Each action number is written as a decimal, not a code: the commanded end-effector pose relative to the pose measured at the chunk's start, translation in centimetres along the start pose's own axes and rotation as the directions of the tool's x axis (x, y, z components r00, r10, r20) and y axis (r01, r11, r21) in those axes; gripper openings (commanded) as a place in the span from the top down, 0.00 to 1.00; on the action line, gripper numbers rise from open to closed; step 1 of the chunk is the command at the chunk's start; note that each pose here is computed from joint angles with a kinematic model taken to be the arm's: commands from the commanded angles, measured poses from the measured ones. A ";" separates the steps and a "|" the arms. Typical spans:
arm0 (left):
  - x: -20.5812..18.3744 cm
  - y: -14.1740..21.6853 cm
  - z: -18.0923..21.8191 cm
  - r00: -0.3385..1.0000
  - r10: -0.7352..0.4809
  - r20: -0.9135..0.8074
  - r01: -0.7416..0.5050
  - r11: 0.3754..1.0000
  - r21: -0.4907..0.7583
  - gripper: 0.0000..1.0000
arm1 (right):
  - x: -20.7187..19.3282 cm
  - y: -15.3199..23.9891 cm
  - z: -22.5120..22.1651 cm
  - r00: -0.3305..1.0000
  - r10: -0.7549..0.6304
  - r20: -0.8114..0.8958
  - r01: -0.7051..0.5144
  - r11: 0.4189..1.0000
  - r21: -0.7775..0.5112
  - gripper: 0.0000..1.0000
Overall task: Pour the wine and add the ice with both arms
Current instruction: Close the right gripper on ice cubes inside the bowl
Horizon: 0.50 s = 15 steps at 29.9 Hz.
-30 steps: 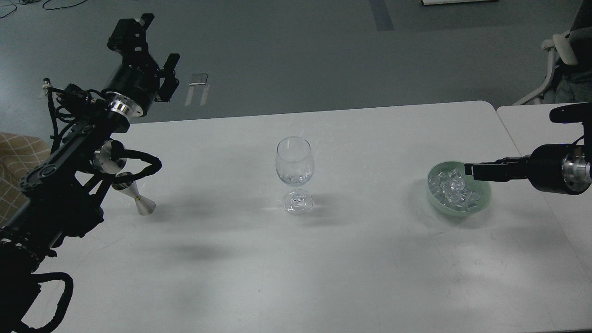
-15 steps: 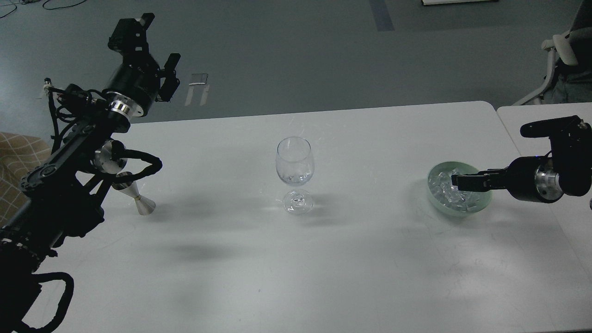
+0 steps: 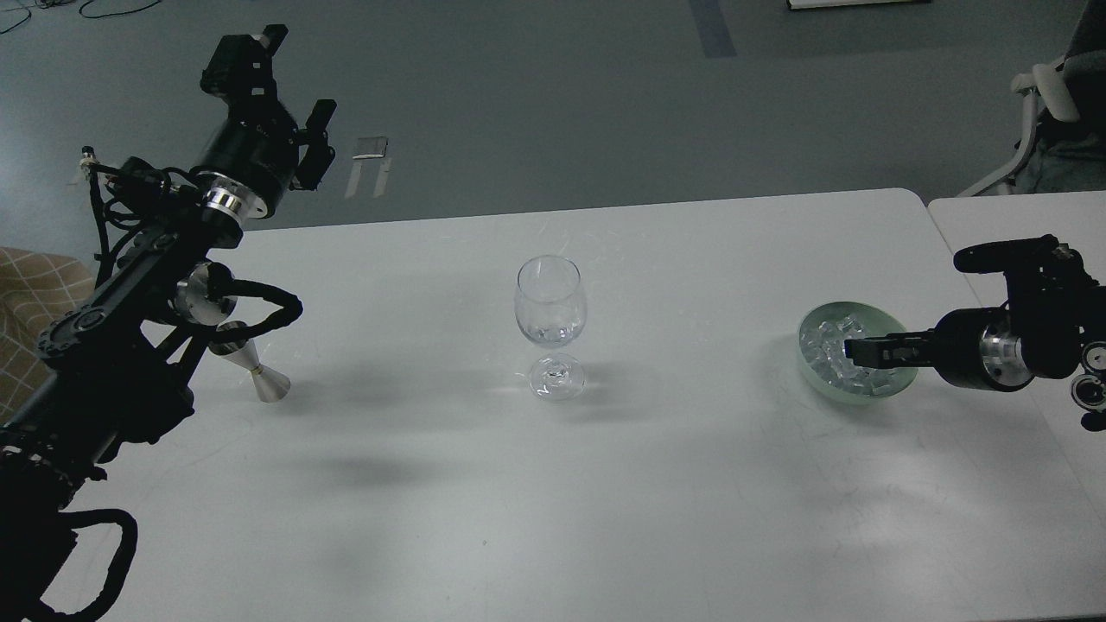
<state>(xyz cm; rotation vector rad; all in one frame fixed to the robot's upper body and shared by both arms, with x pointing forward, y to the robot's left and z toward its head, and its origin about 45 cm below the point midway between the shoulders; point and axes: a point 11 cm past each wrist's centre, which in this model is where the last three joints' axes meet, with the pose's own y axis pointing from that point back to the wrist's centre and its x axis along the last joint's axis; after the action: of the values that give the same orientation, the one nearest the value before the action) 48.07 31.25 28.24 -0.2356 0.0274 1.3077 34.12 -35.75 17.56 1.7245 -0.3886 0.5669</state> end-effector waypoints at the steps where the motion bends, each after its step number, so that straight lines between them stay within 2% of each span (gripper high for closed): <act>1: 0.0 0.0 -0.1 1.000 0.001 0.000 -0.001 1.000 0.001 0.02 | -0.1 -0.4 -0.2 1.000 -0.003 0.005 0.003 1.000 0.005 0.37; 15: 0.0 0.0 0.0 1.000 -0.001 -0.001 0.001 1.000 -0.002 0.02 | 0.0 -1.6 -0.7 1.000 -0.001 0.021 0.001 1.000 0.012 0.37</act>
<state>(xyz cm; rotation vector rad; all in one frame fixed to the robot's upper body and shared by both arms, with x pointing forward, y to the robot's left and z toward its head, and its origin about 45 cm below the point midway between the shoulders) 48.03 31.24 28.18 -0.2370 0.0277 1.3069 34.59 -34.82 16.36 1.7429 -0.3940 0.5475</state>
